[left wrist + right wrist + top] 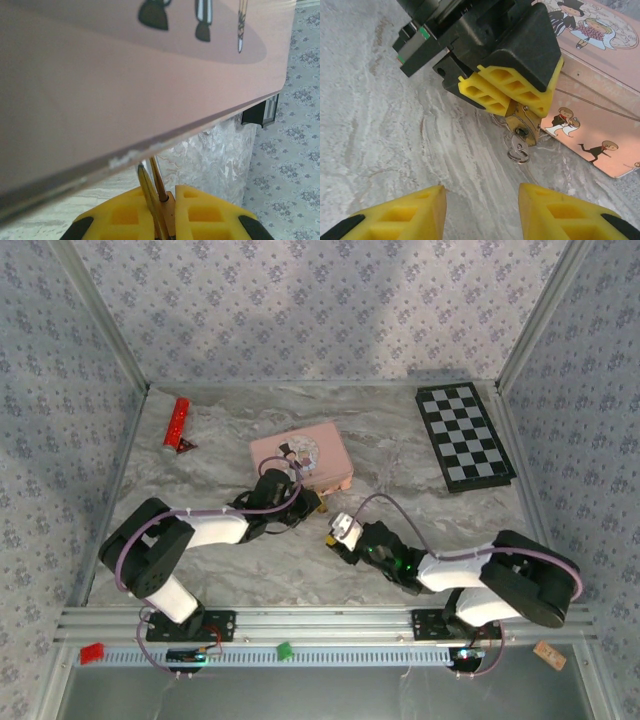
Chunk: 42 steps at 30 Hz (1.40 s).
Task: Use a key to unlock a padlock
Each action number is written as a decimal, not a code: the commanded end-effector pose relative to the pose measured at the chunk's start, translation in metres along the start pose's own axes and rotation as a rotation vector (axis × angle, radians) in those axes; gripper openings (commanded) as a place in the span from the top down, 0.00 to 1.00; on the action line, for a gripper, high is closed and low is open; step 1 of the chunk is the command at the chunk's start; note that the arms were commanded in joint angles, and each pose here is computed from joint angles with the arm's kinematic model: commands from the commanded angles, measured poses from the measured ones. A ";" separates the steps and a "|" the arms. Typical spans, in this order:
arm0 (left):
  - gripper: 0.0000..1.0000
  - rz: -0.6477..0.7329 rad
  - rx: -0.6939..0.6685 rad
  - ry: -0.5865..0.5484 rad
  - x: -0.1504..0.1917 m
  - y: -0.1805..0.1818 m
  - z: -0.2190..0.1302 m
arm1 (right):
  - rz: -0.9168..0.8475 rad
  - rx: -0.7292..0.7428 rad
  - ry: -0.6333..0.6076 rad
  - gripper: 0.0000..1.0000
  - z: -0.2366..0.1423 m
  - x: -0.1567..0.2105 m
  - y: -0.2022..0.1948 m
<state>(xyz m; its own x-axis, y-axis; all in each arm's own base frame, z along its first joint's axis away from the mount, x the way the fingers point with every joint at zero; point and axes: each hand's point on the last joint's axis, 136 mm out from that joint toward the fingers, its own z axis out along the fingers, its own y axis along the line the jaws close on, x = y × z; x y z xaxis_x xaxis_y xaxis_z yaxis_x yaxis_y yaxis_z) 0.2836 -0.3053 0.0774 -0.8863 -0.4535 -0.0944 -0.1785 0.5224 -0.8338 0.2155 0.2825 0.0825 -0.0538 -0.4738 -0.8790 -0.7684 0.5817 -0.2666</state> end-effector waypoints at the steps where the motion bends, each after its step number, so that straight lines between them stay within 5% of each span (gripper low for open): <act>1: 0.95 -0.103 -0.017 0.036 0.004 0.004 -0.005 | -0.073 0.109 -0.085 0.57 0.005 -0.026 -0.016; 20: 0.95 -0.087 -0.020 0.077 0.018 0.003 0.002 | -0.137 0.244 -0.039 0.62 0.031 -0.017 -0.029; 30: 0.95 -0.085 -0.017 0.076 0.018 0.002 0.002 | -0.146 0.221 0.000 0.79 0.036 -0.009 -0.025; 42: 0.95 -0.081 -0.016 0.077 0.018 0.002 0.002 | -0.126 0.237 0.017 0.86 0.039 -0.007 -0.028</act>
<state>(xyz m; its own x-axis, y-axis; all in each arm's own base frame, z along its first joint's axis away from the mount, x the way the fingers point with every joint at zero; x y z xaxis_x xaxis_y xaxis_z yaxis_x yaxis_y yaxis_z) 0.2805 -0.3073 0.0763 -0.8901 -0.4462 -0.0928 -0.1782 0.5281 -0.8302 0.2550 0.2941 0.0770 0.0398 -0.5704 -0.8204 -0.6222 0.6283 -0.4671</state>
